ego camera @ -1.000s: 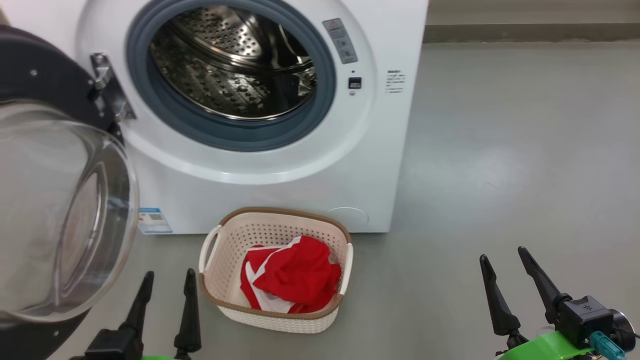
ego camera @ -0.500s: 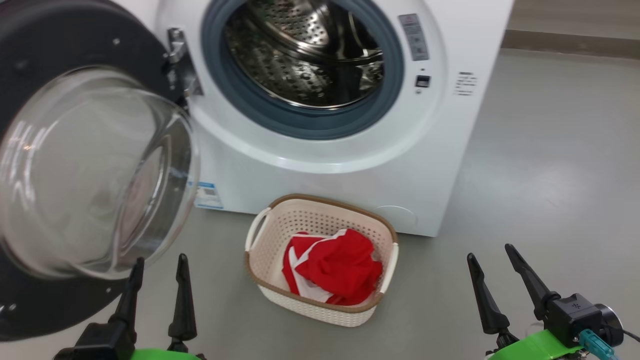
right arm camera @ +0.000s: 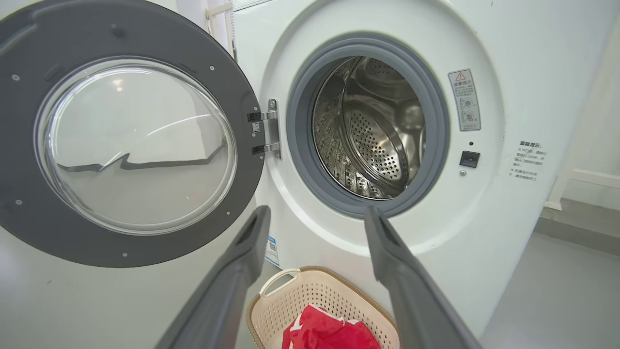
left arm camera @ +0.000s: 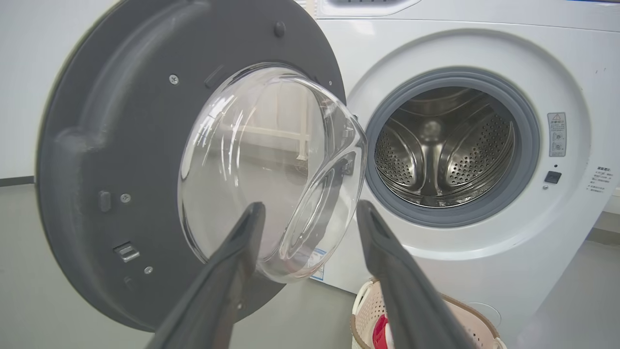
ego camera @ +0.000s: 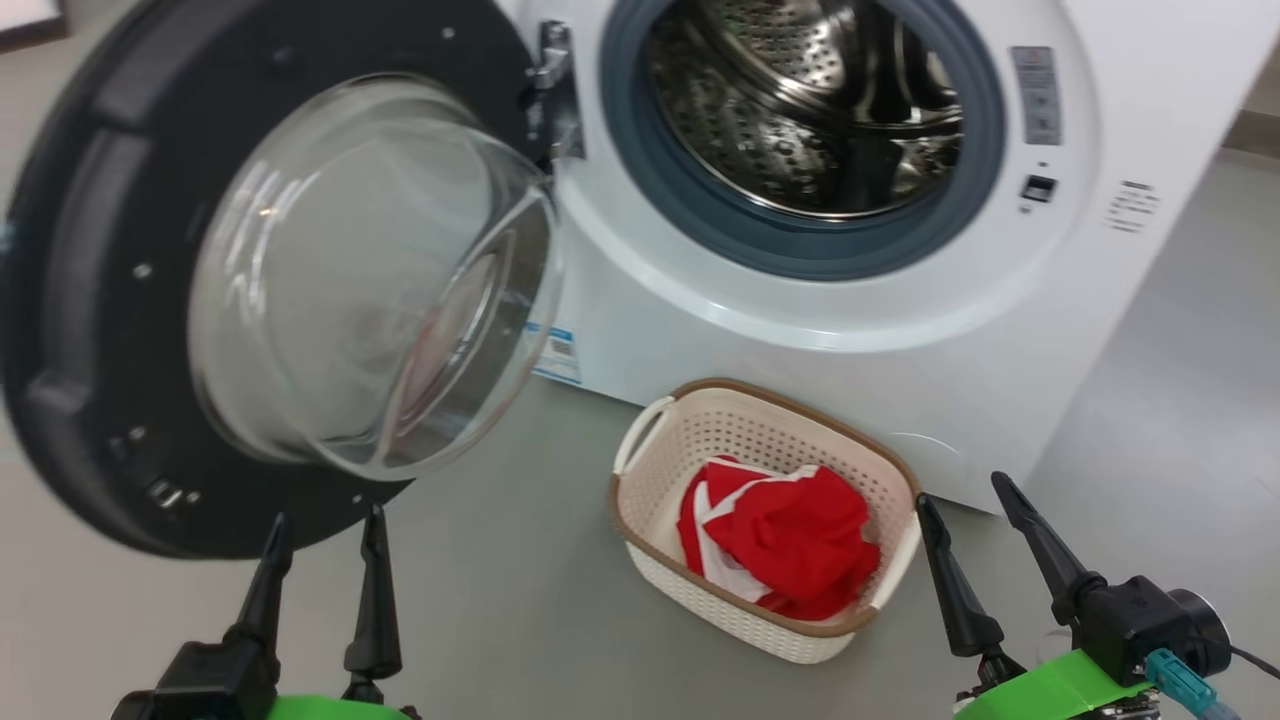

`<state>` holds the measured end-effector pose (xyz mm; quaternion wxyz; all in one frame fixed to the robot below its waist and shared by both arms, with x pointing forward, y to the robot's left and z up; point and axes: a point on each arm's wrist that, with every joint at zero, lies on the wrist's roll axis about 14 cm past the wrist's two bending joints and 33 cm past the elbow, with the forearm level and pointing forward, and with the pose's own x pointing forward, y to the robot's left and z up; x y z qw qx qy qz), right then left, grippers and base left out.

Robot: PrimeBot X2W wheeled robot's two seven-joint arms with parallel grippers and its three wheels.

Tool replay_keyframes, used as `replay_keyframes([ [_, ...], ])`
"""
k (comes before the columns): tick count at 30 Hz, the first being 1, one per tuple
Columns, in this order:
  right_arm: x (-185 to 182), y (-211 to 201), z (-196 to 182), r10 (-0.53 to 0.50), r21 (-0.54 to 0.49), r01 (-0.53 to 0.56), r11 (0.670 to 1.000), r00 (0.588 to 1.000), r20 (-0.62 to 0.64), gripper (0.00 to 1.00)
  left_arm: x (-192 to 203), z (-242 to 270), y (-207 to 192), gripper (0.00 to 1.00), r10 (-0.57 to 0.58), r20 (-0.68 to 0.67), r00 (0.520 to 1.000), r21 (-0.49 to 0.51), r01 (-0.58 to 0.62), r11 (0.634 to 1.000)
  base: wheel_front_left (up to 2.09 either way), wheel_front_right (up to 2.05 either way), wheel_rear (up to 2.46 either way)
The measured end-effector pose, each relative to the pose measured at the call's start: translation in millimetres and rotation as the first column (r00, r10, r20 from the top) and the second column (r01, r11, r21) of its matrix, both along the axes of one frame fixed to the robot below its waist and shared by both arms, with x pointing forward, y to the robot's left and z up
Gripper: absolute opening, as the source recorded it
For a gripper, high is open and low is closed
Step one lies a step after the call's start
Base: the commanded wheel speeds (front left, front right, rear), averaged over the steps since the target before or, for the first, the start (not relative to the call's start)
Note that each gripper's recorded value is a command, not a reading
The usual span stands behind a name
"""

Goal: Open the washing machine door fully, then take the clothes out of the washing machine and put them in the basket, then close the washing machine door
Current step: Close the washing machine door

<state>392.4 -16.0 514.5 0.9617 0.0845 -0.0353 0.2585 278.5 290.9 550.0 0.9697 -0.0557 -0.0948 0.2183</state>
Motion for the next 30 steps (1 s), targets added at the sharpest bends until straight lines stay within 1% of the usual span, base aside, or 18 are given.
replay_keyframes([
  [4, 0, 20, 3, 0.058, 0.002, -0.058, 0.998, 0.998, 0.007, 1.0, -17, -1, 13, 1.0, 0.052, -0.008, 0.999, 0.002, -0.052, 0.999, 0.0, 0.0, 0.0],
  [5, 0, 30, 5, 0.083, 0.004, -0.083, 0.997, 0.996, 0.014, 1.0, -25, -1, 21, 1.0, 0.083, -0.015, 0.996, 0.015, -0.082, 0.996, 0.0, 0.0, 0.0],
  [8, 1, 42, 9, 0.114, 0.008, -0.114, 0.993, 0.993, 0.025, 1.0, -37, -4, 27, 1.0, 0.113, -0.024, 0.993, 0.017, -0.112, 0.994, 0.0, 0.0, 0.0],
  [13, -4, 56, 7, 0.159, 0.006, -0.159, 0.987, 0.987, 0.02, 1.0, -44, -5, 32, 1.0, 0.144, -0.029, 0.989, 0.018, -0.144, 0.989, 0.0, 0.0, 0.0],
  [23, -4, 56, 4, 0.168, -0.008, -0.168, 0.986, 0.986, 0.017, 1.0, -49, 7, 39, 1.0, 0.187, 0.014, 0.982, 0.023, -0.187, 0.982, 0.0, 0.0, 0.0],
  [24, -4, 56, 4, 0.168, -0.008, -0.168, 0.986, 0.986, 0.016, 1.0, -50, 9, 39, 0.23, 0.188, 0.025, 0.982, 0.028, -0.188, 0.982, 0.0, 0.0, 0.0],
  [25, -4, 56, 4, 0.168, -0.009, -0.168, 0.986, 0.986, 0.016, 1.0, -50, 13, 40, 0.0, 0.188, 0.038, 0.981, 0.033, -0.189, 0.981, 0.0, 0.0, 0.0],
  [30, -5, 55, 3, 0.167, -0.011, -0.167, 0.986, 0.986, 0.013, 1.0, -52, 33, 48, 0.0, 0.206, 0.104, 0.973, 0.06, -0.213, 0.975, 0.0, 0.0, 0.0],
])
